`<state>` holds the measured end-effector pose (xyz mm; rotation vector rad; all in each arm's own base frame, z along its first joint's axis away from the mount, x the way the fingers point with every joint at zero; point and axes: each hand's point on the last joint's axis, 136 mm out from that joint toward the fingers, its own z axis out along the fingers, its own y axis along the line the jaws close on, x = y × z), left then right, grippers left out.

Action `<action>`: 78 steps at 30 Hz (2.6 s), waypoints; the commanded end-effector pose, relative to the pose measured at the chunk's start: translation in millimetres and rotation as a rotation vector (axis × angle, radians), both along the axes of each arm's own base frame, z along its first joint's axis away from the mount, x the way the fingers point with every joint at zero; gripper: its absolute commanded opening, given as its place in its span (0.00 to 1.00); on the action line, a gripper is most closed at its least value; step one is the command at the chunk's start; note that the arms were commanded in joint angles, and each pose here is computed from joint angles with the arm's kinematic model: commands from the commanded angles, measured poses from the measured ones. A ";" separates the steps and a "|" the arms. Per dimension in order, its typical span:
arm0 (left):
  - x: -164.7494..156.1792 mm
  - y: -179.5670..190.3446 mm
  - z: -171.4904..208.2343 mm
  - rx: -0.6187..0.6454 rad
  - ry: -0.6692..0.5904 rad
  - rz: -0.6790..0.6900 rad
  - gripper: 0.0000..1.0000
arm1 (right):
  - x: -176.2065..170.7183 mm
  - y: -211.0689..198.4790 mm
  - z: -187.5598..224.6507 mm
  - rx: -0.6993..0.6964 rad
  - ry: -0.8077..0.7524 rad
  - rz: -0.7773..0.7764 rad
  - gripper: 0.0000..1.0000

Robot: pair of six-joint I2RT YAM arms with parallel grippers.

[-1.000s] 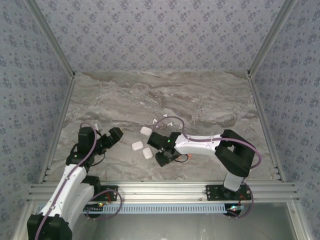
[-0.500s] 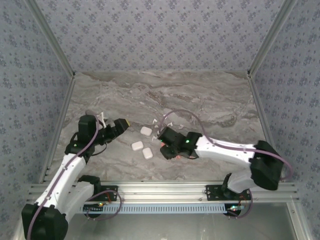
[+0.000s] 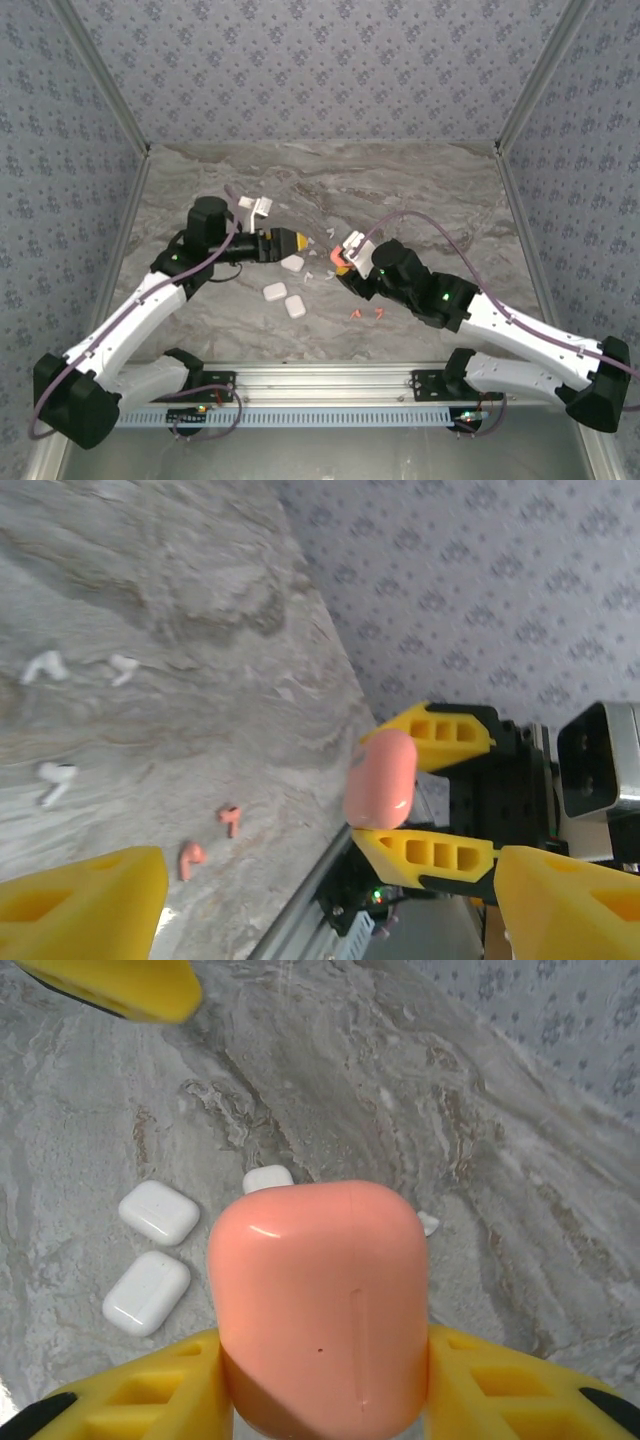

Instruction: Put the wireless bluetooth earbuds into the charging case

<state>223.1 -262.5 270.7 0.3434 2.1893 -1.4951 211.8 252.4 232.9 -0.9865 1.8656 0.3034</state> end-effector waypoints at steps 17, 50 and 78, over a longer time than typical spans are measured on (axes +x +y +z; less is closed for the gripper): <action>-26.3 -82.0 9.8 -0.027 -0.065 -0.274 0.62 | -1.8 2.8 19.8 -0.004 -0.078 0.072 0.47; -9.6 -79.0 19.2 -0.033 -0.282 -0.167 0.08 | -12.8 -19.6 26.1 0.193 0.152 0.079 1.00; -17.1 -54.4 103.0 -0.251 -0.916 -0.047 0.00 | 28.5 -23.6 136.5 0.755 0.090 0.153 0.85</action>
